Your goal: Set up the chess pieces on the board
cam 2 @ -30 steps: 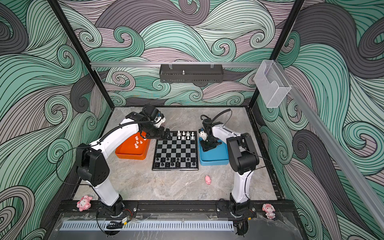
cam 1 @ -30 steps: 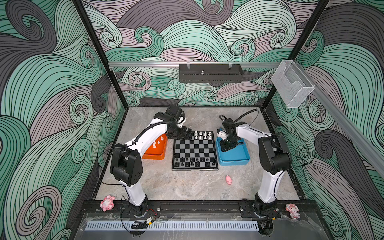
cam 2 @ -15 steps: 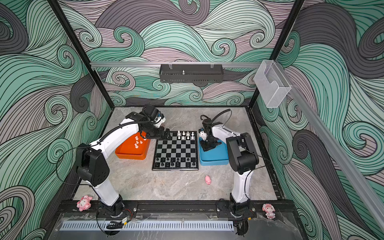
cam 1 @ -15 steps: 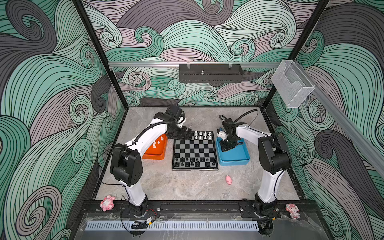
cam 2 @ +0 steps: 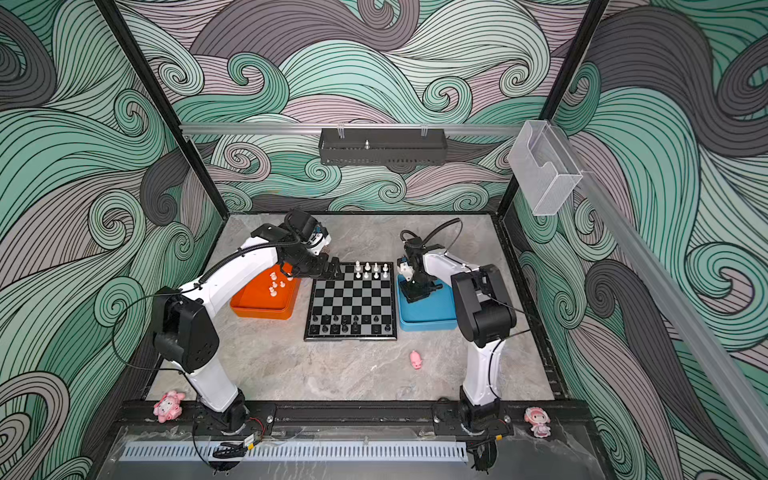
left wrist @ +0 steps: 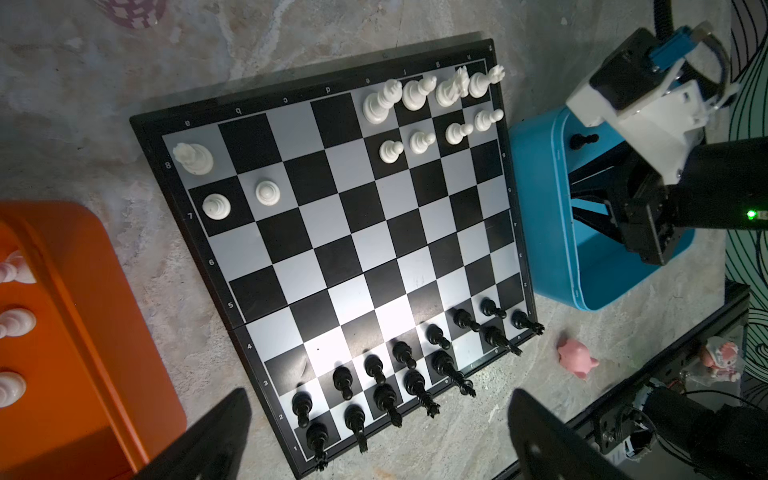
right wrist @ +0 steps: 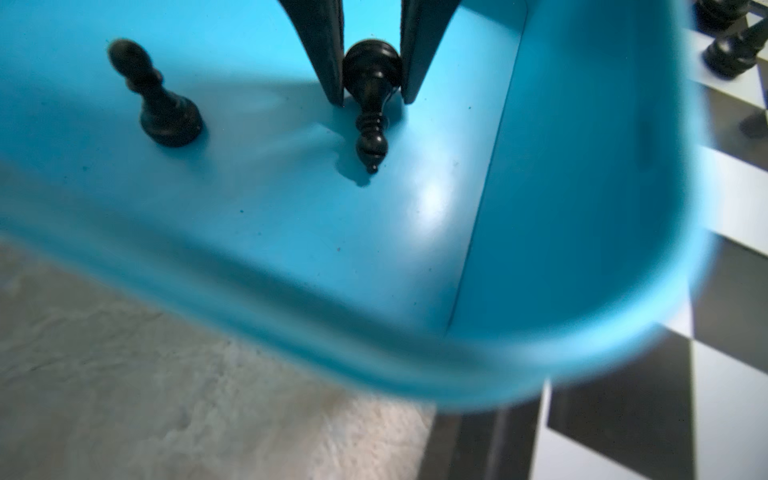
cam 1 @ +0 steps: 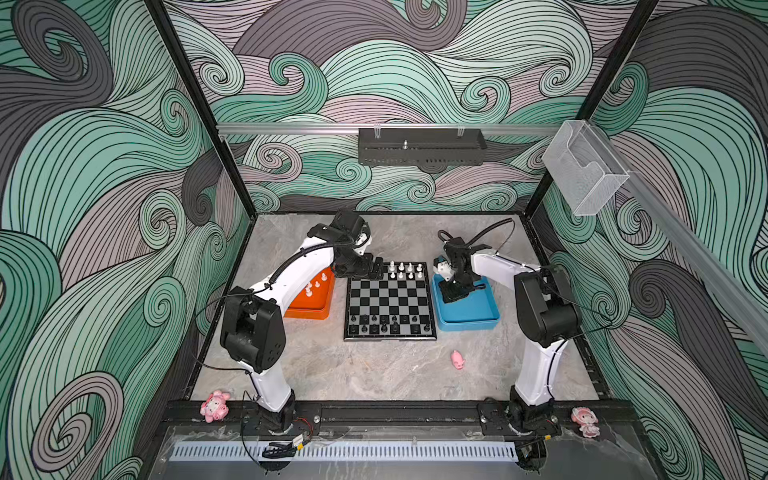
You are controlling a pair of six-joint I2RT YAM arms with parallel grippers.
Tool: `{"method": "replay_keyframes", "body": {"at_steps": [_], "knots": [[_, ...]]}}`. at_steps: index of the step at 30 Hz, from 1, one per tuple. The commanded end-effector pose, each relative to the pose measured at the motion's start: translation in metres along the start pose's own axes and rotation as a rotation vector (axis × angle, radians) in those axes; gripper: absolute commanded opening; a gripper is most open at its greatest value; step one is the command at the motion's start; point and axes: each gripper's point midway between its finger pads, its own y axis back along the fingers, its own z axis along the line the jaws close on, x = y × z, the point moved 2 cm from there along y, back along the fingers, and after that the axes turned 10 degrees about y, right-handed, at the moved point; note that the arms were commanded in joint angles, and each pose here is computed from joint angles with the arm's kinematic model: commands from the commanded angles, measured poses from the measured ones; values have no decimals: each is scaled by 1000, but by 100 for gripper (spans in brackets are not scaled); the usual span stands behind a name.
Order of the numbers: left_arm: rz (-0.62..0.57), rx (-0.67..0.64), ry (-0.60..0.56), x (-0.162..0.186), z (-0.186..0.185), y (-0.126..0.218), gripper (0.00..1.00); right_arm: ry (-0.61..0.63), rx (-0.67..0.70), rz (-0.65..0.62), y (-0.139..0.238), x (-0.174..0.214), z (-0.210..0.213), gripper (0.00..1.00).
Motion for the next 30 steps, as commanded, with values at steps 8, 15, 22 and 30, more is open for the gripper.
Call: {"method": "replay_keyframes", "body": {"at_steps": [8,15,22,30], "knots": [[-53,90,34,-4,-11,33,99,6,20,-129,70,-4,11,17],[-69,598,174,-17,-38,72,98,36,-69,-286,120,-9,38,17],[-20,756,103,-4,-49,83,95,160,-200,-418,154,-19,89,18],[77,751,78,13,-48,71,91,323,-298,-474,168,-30,146,18]]}}
